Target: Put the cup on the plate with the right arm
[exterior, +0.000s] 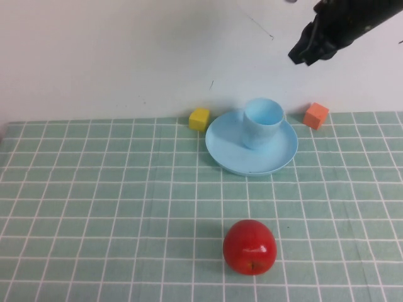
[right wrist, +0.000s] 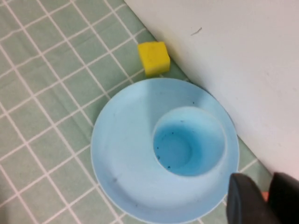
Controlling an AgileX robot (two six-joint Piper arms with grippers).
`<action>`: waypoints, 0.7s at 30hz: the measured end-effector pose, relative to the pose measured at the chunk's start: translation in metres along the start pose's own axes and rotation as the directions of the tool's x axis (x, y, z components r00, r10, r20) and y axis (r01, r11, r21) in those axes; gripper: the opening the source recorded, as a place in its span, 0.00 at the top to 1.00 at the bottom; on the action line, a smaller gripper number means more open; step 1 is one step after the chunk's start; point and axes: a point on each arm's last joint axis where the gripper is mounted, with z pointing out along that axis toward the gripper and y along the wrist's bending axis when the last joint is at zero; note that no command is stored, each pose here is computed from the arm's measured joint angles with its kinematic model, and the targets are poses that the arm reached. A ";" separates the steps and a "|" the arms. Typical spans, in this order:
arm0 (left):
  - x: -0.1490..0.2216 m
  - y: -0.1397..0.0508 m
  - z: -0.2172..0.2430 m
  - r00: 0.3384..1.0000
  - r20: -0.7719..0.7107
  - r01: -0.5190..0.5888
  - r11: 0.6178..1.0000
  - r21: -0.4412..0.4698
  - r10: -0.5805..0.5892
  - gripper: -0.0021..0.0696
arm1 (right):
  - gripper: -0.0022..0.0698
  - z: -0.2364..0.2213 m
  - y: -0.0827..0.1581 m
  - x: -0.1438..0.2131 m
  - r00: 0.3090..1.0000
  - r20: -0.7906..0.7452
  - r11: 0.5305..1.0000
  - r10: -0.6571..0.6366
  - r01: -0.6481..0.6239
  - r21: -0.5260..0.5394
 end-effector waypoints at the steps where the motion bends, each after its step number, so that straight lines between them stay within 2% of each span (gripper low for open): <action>1: 0.000 0.000 0.000 1.000 0.000 0.000 1.000 0.000 0.000 0.98 | 0.80 -0.014 0.003 -0.003 1.000 0.003 1.000 0.003 -0.003 0.006; 7: 0.000 0.000 0.000 1.000 0.000 0.000 1.000 0.000 0.000 0.98 | 0.94 -0.095 0.025 -0.016 0.999 0.011 0.997 0.044 -0.044 0.062; 12: 0.000 0.000 0.000 1.000 0.000 0.000 1.000 0.000 0.000 0.98 | 0.96 -0.163 0.038 -0.015 0.996 0.023 0.970 0.084 -0.087 0.229; 15: 0.000 0.000 0.000 1.000 0.000 0.000 1.000 0.000 0.000 0.98 | 0.96 -0.189 0.046 -0.007 0.994 0.012 0.945 0.107 -0.106 0.308; 21: 0.000 0.000 0.000 1.000 0.000 0.000 1.000 0.000 0.000 0.97 | 0.96 -0.210 0.074 0.031 0.986 -0.081 0.933 0.147 -0.111 0.342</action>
